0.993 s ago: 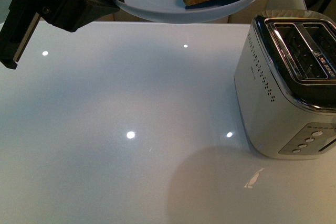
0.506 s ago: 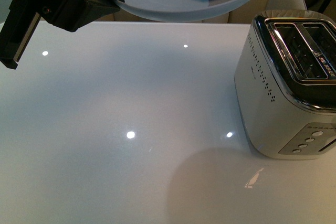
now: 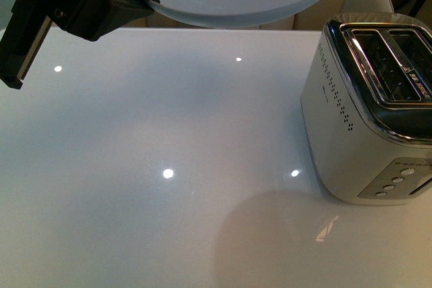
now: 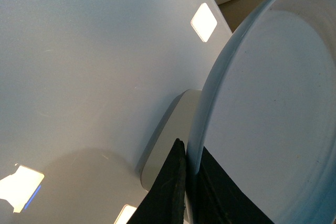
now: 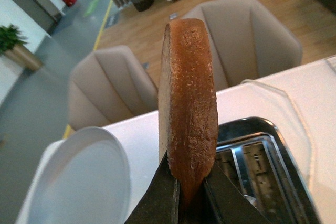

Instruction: Left arm holds plate, right arm toasts bread

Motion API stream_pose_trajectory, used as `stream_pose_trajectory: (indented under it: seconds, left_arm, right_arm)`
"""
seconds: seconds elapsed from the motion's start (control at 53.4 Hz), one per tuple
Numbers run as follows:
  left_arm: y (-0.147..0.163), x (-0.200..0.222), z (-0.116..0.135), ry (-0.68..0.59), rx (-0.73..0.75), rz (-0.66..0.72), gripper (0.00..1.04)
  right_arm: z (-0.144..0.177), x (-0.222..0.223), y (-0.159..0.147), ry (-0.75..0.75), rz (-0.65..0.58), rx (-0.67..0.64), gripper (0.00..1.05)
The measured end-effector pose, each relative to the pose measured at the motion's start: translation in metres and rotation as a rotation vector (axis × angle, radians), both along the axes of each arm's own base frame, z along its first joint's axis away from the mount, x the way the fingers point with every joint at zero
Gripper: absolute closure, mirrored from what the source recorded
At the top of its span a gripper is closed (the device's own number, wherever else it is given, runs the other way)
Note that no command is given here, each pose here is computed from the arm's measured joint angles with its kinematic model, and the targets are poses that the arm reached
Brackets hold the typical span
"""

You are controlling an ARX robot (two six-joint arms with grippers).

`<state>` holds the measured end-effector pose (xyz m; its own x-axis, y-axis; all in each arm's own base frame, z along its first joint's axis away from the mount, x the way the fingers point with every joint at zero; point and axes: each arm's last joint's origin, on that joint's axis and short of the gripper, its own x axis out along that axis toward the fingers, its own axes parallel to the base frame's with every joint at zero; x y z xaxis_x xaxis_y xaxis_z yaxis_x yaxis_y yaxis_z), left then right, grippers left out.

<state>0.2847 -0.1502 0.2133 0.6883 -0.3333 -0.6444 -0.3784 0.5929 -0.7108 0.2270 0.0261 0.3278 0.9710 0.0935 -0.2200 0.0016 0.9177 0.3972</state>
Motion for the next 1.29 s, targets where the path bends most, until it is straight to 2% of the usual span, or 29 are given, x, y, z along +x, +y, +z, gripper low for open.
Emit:
stream_pose_trajectory:
  seconds: [0.244,0.506,0.843,1.293]
  left_arm:
    - [0.000,0.000,0.000,0.000,0.000,0.000,1.02]
    - [0.000,0.000,0.000,0.000,0.000,0.000,1.02]
    - [0.000,0.000,0.000,0.000,0.000,0.000,1.02]
    - [0.000,0.000,0.000,0.000,0.000,0.000,1.02]
  right_arm:
    - [-0.043,-0.001,0.011,0.083,-0.007,-0.217,1.02]
    - [-0.084,0.009,0.019,0.162,0.016,-0.302,1.02]
    - [-0.102,0.024,0.022,0.207,0.020,-0.344,1.02]
    - [-0.108,0.042,0.025,0.227,0.011,-0.381,1.02]
